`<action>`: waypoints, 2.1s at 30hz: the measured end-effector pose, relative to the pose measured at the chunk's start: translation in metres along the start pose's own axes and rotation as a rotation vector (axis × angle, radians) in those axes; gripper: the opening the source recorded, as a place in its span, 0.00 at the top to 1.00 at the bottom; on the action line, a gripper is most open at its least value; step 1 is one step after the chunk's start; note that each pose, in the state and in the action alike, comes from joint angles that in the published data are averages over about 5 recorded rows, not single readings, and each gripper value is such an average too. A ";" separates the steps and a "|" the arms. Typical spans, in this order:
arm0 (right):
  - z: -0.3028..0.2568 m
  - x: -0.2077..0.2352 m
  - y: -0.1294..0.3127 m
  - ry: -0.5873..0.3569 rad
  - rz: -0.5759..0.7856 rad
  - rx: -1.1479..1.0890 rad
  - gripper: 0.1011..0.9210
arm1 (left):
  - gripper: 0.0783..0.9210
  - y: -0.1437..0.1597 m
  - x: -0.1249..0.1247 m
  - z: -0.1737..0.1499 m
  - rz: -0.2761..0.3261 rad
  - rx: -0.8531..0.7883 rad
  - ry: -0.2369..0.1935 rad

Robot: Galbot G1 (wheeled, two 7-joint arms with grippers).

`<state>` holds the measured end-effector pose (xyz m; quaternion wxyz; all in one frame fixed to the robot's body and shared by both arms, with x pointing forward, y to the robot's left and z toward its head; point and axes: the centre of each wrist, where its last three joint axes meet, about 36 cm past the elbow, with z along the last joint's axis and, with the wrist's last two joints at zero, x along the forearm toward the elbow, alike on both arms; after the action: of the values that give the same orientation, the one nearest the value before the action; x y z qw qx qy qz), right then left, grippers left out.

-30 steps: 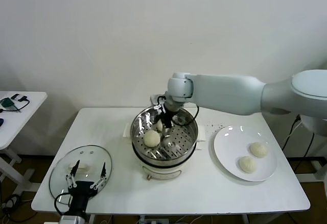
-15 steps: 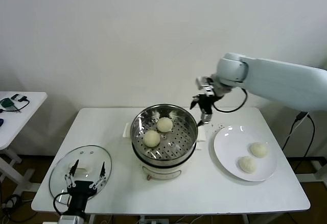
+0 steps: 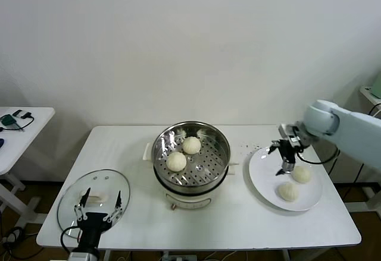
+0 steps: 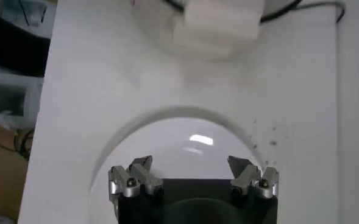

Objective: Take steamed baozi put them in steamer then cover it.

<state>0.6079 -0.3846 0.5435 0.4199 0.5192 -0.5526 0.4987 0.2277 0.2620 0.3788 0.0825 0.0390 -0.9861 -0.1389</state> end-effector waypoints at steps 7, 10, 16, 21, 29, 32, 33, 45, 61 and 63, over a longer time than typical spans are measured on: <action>0.026 -0.032 0.016 0.044 -0.041 -0.027 0.12 | 0.12 0.001 -0.001 0.000 -0.011 0.000 0.005; 0.034 -0.042 0.021 0.059 -0.058 -0.036 0.12 | 0.12 0.003 -0.002 0.000 -0.016 0.000 0.005; 0.044 -0.056 0.028 0.080 -0.079 -0.050 0.12 | 0.12 0.003 -0.003 0.001 -0.018 0.001 0.009; 0.047 -0.064 0.026 0.094 -0.083 -0.052 0.12 | 0.12 0.003 -0.003 0.003 -0.019 0.001 0.012; 0.044 -0.076 0.022 0.105 -0.098 -0.047 0.13 | 0.12 0.003 -0.002 0.004 -0.017 -0.004 0.014; 0.042 -0.079 0.021 0.107 -0.104 -0.044 0.17 | 0.12 0.003 -0.002 0.004 -0.018 -0.005 0.014; 0.042 -0.080 0.021 0.107 -0.105 -0.044 0.18 | 0.12 0.003 -0.002 0.004 -0.018 -0.005 0.014; 0.037 -0.076 0.012 0.107 -0.107 -0.007 0.27 | 0.12 0.004 -0.001 0.004 -0.021 -0.004 0.012; -0.051 0.053 -0.070 0.158 -0.006 0.569 0.28 | 0.12 0.000 0.003 0.002 -0.012 -0.002 0.014; -0.073 0.076 -0.079 0.167 0.012 0.669 0.28 | 0.12 -0.001 0.004 0.001 -0.011 0.001 0.013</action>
<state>0.6738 -0.3216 0.6386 0.2674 0.5823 -0.3252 0.6955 0.2241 0.2610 0.3786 0.0882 0.0455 -0.9854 -0.1385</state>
